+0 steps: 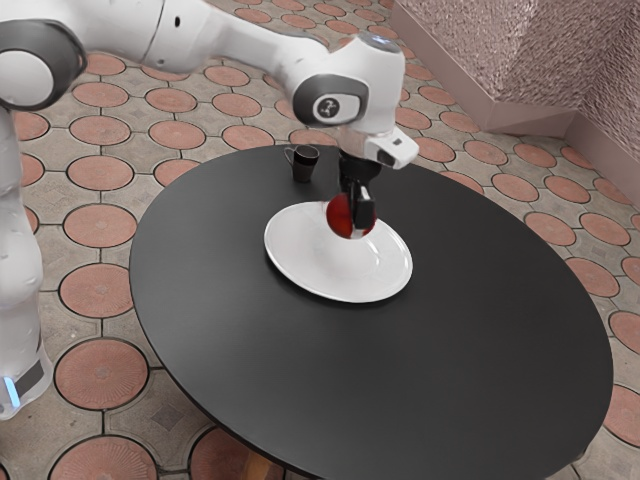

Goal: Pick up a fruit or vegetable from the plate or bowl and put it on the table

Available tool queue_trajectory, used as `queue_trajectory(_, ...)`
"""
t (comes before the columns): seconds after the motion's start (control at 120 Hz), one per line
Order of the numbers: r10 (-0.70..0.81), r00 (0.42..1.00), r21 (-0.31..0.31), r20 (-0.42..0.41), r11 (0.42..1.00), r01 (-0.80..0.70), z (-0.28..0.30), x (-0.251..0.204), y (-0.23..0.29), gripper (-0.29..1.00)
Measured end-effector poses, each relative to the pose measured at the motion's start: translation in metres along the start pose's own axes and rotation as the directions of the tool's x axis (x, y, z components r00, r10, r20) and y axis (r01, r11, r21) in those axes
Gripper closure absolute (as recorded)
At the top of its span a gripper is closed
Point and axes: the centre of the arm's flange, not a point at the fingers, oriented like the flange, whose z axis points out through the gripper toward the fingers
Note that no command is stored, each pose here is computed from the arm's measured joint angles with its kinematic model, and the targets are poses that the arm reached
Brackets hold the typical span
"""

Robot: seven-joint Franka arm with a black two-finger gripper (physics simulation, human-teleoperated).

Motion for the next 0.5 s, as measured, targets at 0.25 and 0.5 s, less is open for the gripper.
queue_trajectory(0.25,0.448,0.894,-0.058,-0.009,0.892,-0.448,-0.016,-0.038,0.286,0.23)
queue_trajectory(0.5,0.434,0.901,-0.065,0.005,0.899,-0.433,-0.011,-0.043,0.298,0.23)
